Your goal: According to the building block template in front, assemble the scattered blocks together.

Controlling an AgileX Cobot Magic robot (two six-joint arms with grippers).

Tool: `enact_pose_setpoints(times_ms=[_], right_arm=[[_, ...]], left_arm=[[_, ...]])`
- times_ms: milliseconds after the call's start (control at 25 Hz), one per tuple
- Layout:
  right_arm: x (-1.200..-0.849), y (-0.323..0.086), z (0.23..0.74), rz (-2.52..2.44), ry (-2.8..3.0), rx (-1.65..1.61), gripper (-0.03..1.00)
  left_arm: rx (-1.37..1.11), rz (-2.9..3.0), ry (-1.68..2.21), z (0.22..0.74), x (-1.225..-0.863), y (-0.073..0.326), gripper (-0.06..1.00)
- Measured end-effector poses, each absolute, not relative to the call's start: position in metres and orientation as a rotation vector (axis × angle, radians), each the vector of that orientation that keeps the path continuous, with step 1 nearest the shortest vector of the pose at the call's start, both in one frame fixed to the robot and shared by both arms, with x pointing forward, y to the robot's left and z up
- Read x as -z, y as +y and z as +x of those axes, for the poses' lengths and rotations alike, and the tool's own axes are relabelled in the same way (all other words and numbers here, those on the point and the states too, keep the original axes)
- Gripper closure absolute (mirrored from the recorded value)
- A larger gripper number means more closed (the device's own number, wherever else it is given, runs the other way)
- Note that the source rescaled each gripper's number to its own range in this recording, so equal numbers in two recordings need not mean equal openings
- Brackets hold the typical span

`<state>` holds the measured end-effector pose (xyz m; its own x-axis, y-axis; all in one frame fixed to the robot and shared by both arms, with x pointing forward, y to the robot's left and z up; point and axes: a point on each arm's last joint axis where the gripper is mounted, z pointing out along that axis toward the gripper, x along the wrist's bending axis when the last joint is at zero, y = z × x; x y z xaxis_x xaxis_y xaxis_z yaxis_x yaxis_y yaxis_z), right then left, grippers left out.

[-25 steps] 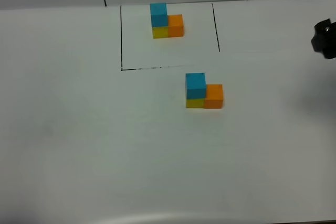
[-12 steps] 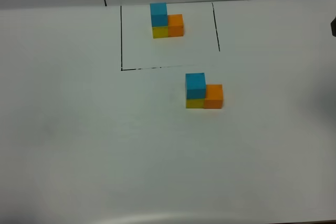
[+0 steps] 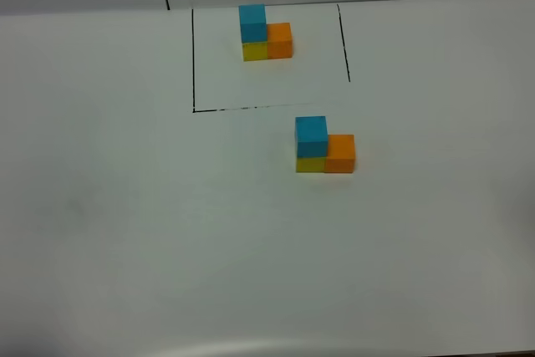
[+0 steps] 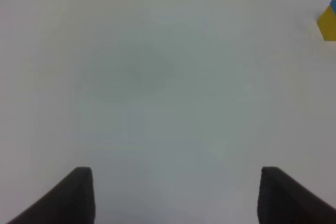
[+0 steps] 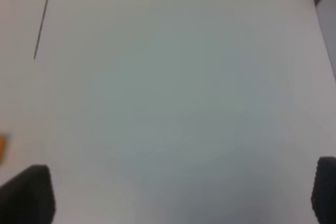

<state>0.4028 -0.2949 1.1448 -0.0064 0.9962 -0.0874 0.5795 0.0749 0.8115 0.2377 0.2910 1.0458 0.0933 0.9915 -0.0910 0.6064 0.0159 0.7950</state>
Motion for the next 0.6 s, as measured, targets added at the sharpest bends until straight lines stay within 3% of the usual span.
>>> enact_pose_setpoints(times_ms=[280, 600], right_arm=[[-1.134, -0.31, 0.323, 1.575, 1.502, -0.798, -0.03], [-1.084, -0.312, 0.256, 1.65, 1.479, -0.79, -0.03]], left_arm=[[-0.696, 1.672, 1.593, 0.238, -1.046, 0.291, 0.54], [-0.696, 1.672, 1.593, 0.238, -1.046, 0.291, 0.54]])
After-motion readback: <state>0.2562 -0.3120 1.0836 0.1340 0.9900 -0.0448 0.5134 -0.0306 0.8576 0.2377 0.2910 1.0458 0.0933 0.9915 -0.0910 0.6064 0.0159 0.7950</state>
